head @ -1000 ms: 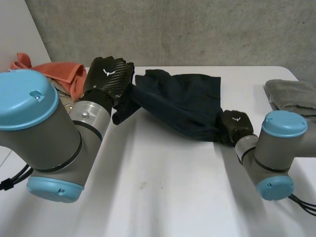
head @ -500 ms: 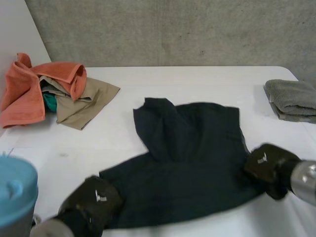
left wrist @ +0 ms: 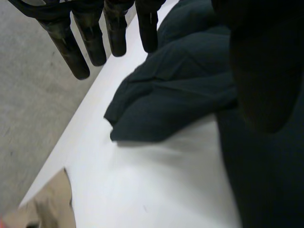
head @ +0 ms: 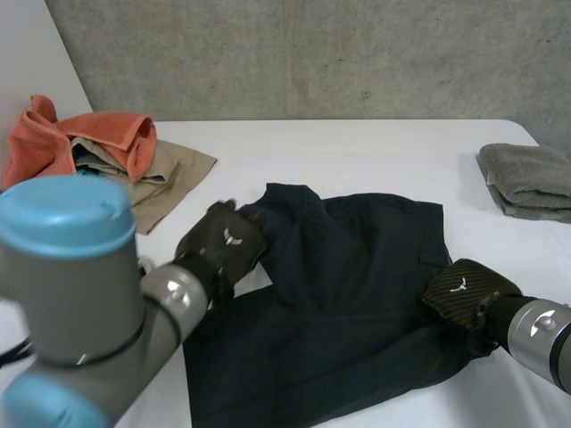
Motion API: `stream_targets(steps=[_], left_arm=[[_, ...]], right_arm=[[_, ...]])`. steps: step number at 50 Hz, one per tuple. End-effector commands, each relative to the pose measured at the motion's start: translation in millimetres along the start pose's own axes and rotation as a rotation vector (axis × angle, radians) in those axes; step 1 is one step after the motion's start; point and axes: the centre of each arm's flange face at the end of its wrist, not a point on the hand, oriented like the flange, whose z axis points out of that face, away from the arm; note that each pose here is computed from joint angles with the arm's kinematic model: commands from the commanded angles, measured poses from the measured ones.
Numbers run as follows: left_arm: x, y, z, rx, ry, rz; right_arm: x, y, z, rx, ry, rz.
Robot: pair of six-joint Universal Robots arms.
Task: Fold the laundry.
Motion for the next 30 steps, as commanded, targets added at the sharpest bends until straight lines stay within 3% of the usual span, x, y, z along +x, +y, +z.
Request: stream_targets(steps=[1, 7, 17, 24, 30], left_arm=[[-7.8, 16.0, 69.6, 0.097, 0.091, 0.000], [0.5, 26.3, 120.5, 0.189, 0.177, 0.013], [8.8, 50.7, 149.3, 0.217, 0.236, 0.027], [4.0, 56.9, 153.6, 0.177, 0.186, 0.025], [-8.2, 67.2, 151.0, 0.038, 0.038, 0.035]], right_arm=[[-1.7, 2.7, 2.7, 0.008, 0.010, 0.007], [-3.0, 5.1, 5.2, 0.009, 0.015, 0.005], [-6.0, 12.3, 12.0, -0.005, 0.004, 0.017], [-6.8, 15.8, 14.9, -0.014, 0.001, 0.021], [-6.7, 15.3, 15.4, -0.010, 0.001, 0.021]])
